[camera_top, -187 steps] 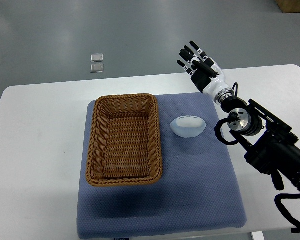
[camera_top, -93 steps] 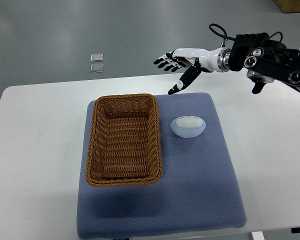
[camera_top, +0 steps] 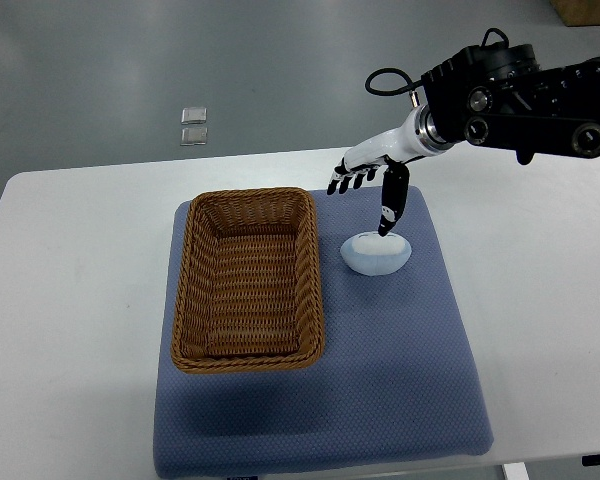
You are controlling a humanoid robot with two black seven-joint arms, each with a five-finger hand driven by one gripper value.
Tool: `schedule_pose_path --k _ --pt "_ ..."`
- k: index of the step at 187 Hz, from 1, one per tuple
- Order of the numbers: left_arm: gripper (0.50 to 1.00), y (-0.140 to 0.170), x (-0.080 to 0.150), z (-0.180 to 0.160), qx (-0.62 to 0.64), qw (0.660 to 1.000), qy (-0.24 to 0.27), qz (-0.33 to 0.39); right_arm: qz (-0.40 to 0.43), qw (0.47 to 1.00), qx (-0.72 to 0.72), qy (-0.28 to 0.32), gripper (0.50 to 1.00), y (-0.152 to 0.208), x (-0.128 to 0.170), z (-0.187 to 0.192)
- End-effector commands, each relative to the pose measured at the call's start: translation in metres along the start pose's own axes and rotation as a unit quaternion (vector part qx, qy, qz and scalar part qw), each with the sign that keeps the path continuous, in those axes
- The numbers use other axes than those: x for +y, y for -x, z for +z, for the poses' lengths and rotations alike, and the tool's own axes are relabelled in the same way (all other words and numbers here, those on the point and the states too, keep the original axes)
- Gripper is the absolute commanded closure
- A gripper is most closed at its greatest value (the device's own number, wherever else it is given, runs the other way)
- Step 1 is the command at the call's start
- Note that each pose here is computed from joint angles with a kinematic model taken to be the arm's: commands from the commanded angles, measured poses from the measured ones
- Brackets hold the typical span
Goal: Place blue toy in brown basket
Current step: 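Lower the right hand onto the white toy and close fingers around it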
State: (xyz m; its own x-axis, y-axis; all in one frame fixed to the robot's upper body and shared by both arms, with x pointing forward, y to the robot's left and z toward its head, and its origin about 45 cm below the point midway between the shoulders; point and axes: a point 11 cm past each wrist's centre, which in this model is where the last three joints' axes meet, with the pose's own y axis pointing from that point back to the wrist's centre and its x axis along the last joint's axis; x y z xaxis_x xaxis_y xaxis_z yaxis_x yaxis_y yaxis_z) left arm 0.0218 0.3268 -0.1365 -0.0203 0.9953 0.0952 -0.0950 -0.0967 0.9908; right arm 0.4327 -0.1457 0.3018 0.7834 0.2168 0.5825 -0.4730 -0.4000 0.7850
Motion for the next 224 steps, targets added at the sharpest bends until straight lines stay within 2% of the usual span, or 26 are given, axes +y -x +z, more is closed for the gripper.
schedule_pose_path --k 1,68,199,214,224 --pt "0.500 0.000 0.000 0.000 0.000 1.000 0.000 0.000 0.003 1.000 0.007 0.005 0.591 0.006 -0.006 0.002" --pt "0.500 0.000 0.000 0.000 -0.001 1.000 0.000 0.000 0.003 1.000 -0.006 0.016 0.593 0.036 -0.029 0.024" --pt "0.500 -0.001 0.000 0.000 0.001 1.000 0.000 0.001 -0.012 0.999 -0.022 0.020 0.595 0.070 -0.057 0.035" --pt "0.500 -0.001 0.000 0.000 0.001 1.000 0.000 0.001 -0.011 1.000 -0.020 0.020 0.605 0.074 -0.060 0.035" --pt "0.500 -0.001 0.000 0.000 0.001 1.000 0.000 0.001 -0.006 1.000 -0.016 0.024 0.636 0.073 -0.062 0.037"
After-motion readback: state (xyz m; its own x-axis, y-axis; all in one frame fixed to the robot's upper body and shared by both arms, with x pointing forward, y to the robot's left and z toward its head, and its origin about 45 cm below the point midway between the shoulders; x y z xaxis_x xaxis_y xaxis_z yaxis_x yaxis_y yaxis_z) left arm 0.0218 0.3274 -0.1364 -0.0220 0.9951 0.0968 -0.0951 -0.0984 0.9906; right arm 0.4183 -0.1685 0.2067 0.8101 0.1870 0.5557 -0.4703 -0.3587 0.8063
